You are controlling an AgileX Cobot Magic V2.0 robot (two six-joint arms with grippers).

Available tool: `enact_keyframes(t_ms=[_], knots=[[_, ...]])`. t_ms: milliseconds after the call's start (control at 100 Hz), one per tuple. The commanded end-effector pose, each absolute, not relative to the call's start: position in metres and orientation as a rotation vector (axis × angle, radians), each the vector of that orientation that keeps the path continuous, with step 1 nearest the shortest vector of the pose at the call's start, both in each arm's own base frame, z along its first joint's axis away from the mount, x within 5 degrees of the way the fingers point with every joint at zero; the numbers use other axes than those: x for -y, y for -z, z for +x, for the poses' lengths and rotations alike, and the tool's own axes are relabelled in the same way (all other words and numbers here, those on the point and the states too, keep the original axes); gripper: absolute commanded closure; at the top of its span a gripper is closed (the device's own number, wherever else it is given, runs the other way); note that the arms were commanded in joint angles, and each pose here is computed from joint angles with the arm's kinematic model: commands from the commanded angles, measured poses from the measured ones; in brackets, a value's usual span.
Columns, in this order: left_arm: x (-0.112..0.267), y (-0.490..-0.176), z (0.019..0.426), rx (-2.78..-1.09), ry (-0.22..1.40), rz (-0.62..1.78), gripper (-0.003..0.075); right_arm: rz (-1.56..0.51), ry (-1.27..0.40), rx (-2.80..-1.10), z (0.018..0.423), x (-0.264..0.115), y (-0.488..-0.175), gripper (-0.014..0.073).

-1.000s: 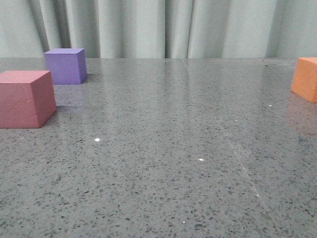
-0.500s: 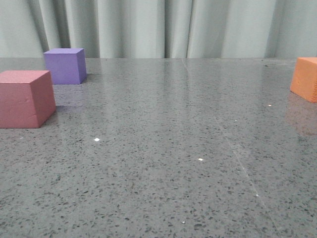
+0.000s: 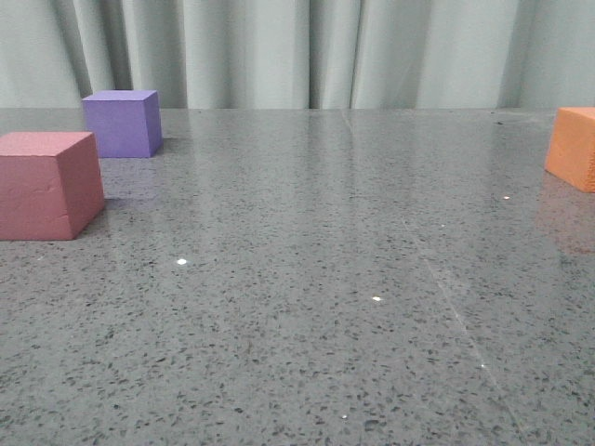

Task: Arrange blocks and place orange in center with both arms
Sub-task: 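Lower the right gripper over the orange cube and close on it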

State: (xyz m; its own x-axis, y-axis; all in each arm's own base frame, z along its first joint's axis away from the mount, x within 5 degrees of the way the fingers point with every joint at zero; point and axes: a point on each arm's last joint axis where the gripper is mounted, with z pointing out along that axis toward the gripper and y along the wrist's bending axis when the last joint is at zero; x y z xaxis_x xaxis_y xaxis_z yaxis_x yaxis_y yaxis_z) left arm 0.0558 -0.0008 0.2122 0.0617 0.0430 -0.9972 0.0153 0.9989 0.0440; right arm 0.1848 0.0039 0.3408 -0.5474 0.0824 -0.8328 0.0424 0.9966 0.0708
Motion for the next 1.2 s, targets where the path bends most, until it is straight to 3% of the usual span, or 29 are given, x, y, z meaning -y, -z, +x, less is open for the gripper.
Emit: enact_keyframes(t_ms=[0,230,600,820,1190], knots=[[0.002,-0.202,0.055,-1.455,-0.007,0.047,0.0739,0.072,-0.042,-2.032,0.188,-0.003,-0.359,0.0005],[0.002,-0.202,0.055,-1.455,-0.007,0.047,0.0739,0.074,-0.039,-2.051,0.195,-0.003,-0.366,0.0016],[0.002,-0.202,0.055,-1.455,-0.007,0.047,0.0739,0.048,-0.006,-2.187,0.270,-0.004,-0.392,0.0016],[0.002,-0.202,0.055,-1.455,-0.007,0.047,0.0739,0.019,0.013,-2.263,0.305,-0.005,-0.382,0.0016],[0.002,-0.202,0.055,-1.455,-0.007,0.047,0.0739,0.016,0.017,-2.333,0.324,-0.005,-0.360,0.0016]])
